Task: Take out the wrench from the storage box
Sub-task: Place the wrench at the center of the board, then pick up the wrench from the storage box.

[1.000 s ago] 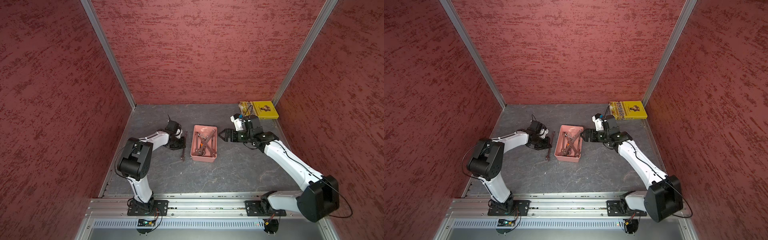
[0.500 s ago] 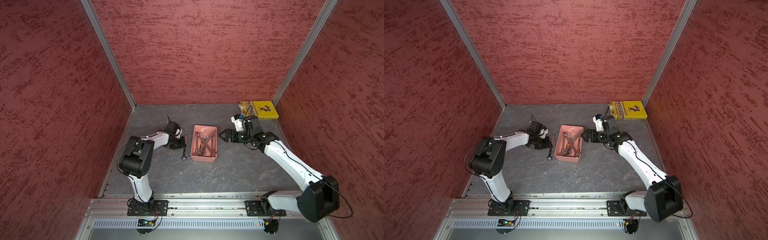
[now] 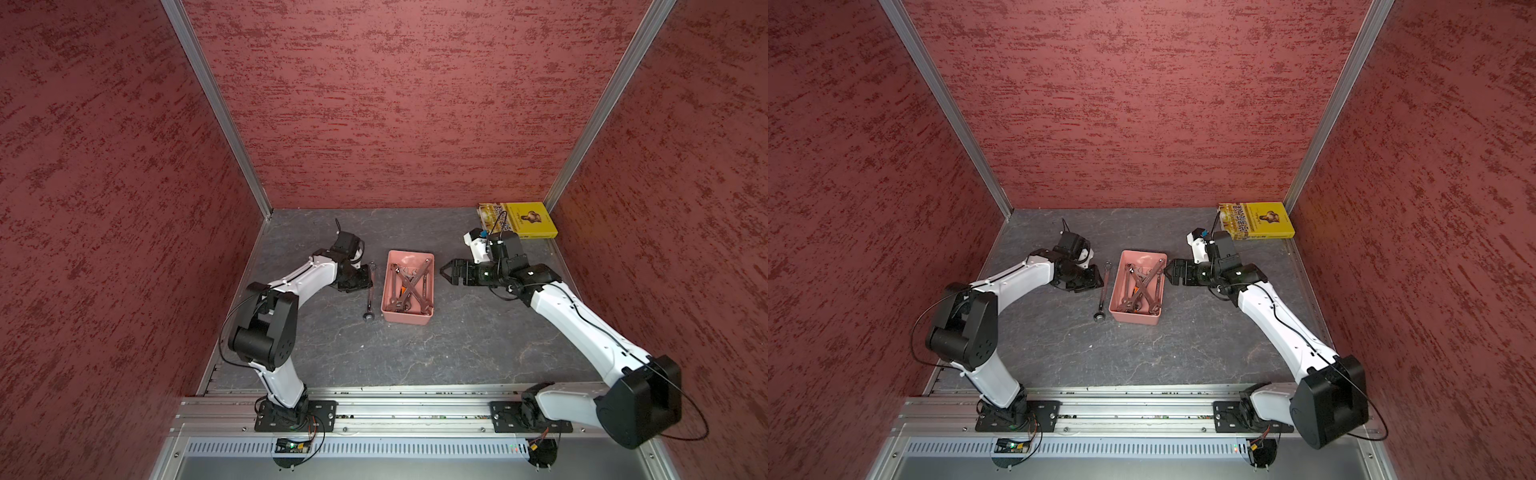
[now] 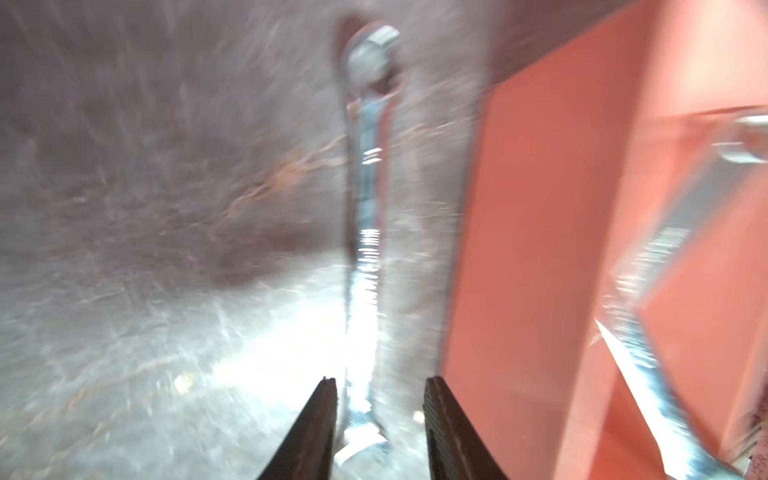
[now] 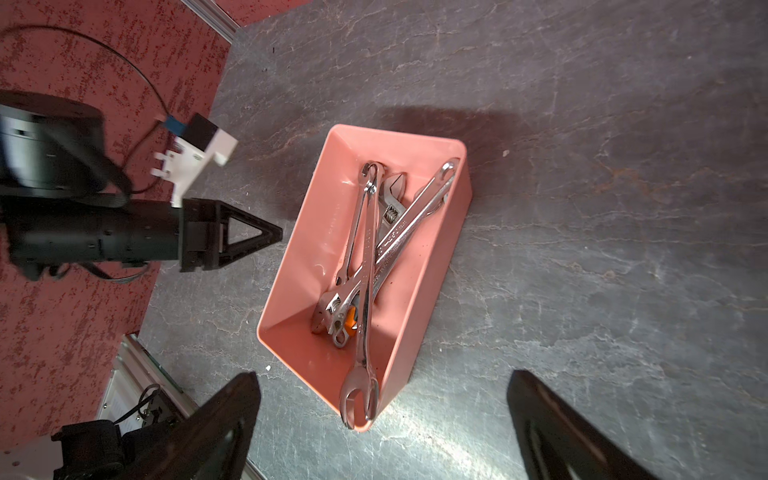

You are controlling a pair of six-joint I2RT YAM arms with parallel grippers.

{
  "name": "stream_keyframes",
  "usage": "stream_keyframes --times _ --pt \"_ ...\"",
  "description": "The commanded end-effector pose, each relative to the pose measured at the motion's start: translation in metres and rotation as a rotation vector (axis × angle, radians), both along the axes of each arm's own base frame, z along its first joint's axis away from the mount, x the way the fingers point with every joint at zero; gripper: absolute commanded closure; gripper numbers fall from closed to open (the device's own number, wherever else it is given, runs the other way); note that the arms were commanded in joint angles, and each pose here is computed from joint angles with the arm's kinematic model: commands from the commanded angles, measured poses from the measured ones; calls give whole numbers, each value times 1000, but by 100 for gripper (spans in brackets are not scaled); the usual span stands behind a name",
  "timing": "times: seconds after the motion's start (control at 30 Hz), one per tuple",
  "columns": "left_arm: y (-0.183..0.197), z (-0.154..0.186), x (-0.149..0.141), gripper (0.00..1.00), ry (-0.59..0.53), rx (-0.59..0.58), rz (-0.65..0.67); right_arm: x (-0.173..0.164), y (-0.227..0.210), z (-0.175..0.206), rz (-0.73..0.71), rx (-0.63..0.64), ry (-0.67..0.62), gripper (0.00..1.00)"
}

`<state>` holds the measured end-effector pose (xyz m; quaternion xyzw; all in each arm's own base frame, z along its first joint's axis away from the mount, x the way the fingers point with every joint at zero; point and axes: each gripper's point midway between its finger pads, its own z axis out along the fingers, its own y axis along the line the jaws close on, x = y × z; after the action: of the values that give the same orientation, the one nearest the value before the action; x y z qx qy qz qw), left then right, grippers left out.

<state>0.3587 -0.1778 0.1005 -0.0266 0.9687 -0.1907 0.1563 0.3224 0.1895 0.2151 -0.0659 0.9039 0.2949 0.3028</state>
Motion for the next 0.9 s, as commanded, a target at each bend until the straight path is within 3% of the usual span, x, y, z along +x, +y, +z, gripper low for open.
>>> stream_keyframes --times 0.0,0.13,0.27,0.6,0.87 --pt "-15 40 -14 59 -29 40 66 2 -6 19 -12 -24 -61 2" --pt "-45 52 -27 58 -57 97 74 4 -9 19 -24 -32 -66 2" --pt "-59 39 -29 57 -46 230 63 5 -12 20 -30 -34 -72 2" --pt "-78 0 1 60 -51 358 46 -1 -23 20 -48 -35 -80 2" --pt "-71 -28 14 64 -44 436 50 -4 -28 19 -58 -29 -80 2"
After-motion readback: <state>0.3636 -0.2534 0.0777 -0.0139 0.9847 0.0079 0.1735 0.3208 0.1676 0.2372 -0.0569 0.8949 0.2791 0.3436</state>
